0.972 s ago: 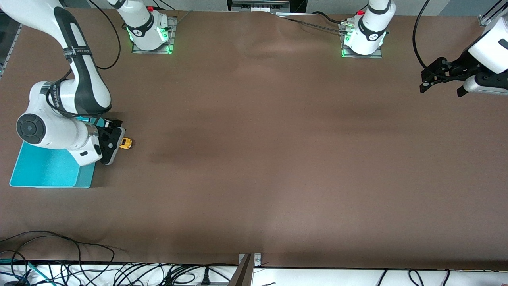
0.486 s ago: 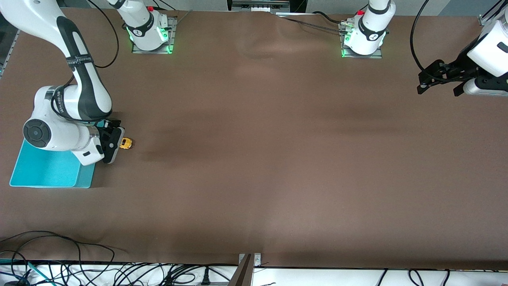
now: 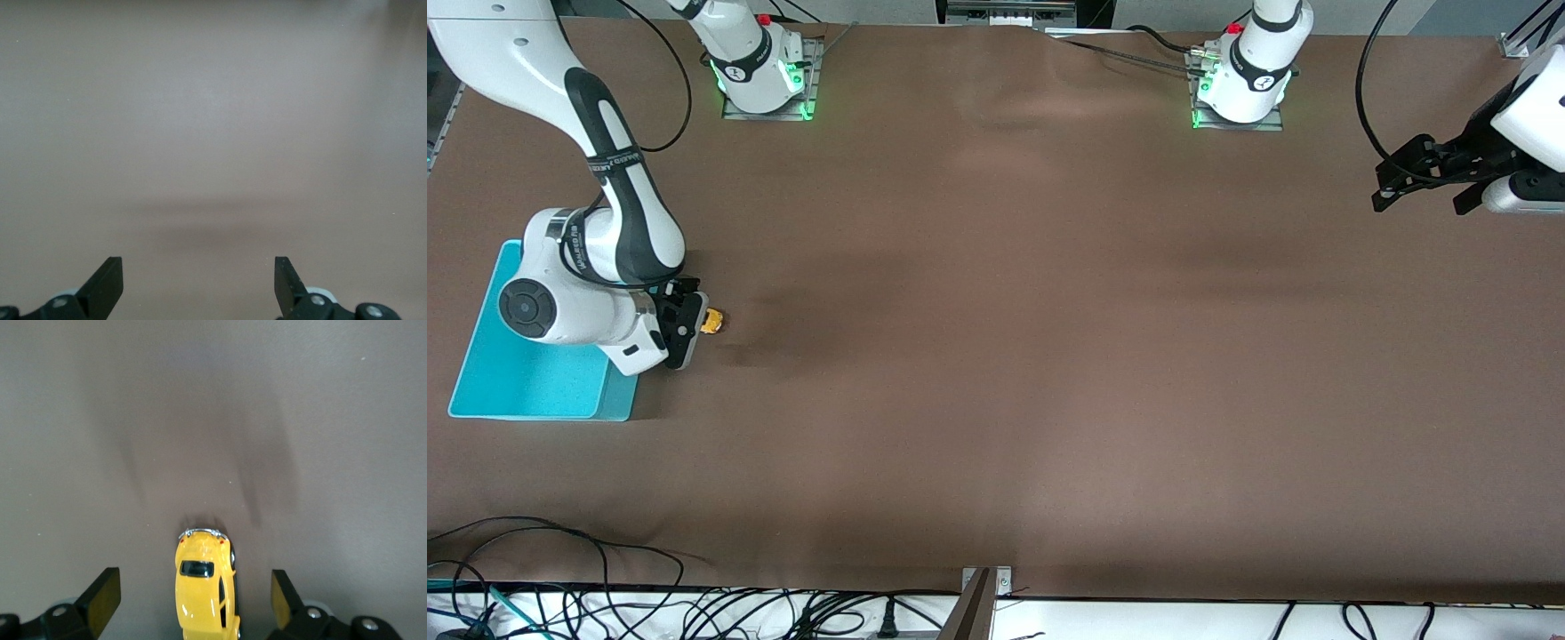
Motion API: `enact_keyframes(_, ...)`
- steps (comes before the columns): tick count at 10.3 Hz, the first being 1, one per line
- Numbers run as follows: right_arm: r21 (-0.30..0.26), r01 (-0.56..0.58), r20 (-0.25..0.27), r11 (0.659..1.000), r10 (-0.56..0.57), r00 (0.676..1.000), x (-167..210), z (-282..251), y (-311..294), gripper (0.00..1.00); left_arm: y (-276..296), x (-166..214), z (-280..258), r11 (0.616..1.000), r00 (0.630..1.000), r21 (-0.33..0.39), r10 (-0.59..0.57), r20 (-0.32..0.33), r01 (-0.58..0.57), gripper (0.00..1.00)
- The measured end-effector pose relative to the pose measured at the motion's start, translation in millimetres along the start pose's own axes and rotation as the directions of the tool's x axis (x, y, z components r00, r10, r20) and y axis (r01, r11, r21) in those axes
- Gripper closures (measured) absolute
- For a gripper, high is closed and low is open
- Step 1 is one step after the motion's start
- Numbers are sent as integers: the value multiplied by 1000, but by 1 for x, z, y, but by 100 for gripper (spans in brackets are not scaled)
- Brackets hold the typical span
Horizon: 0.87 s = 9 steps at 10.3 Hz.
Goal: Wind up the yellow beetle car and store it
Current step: 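Close the right gripper on the car and lift it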
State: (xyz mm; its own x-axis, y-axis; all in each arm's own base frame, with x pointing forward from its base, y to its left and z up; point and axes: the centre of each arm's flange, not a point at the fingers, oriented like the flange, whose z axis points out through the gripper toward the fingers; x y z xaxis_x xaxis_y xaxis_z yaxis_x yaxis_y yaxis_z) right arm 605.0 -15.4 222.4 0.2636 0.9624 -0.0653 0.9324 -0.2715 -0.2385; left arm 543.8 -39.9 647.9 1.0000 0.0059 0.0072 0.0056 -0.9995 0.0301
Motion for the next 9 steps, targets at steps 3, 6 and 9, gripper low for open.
enact_keyframes(3,-27,37,34,999,-36,999,-2,16,-2,0,11,-2,-3,1000,1000,0,20,4,-20,0)
enact_keyframes(6,-23,56,40,998,-55,998,-3,30,-9,0,23,-4,-2,999,999,0,42,5,-42,0)
enact_keyframes(9,-42,105,72,994,-102,992,-19,40,-6,0,23,-4,-2,999,999,0,42,6,-42,0)
